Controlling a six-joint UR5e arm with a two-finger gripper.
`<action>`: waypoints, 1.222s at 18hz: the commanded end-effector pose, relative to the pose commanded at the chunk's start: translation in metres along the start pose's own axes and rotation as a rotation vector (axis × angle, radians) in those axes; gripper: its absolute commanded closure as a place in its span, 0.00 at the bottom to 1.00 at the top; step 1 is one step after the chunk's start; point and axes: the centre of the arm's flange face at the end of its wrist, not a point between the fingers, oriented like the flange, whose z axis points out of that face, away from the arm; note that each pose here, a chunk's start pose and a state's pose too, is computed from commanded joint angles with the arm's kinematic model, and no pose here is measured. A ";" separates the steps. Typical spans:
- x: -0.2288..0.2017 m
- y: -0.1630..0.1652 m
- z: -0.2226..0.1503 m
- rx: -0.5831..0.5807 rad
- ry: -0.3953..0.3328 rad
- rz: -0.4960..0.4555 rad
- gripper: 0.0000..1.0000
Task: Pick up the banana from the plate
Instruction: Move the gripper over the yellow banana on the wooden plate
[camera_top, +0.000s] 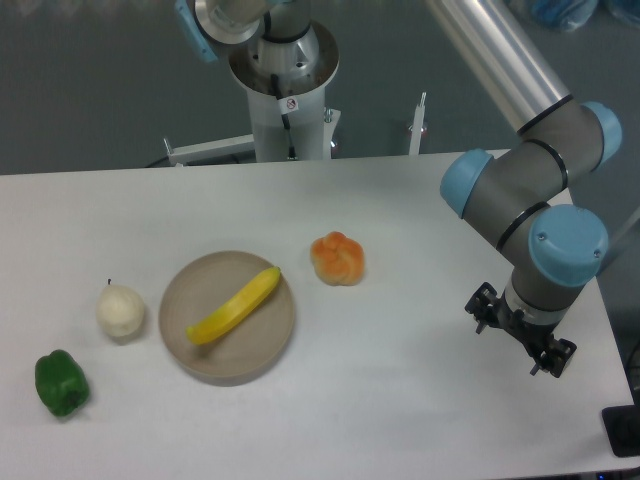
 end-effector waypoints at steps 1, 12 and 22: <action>0.001 -0.003 0.002 0.000 0.003 0.005 0.00; 0.046 -0.023 0.018 -0.011 0.061 0.024 0.00; 0.202 -0.119 -0.002 -0.013 0.133 0.096 0.00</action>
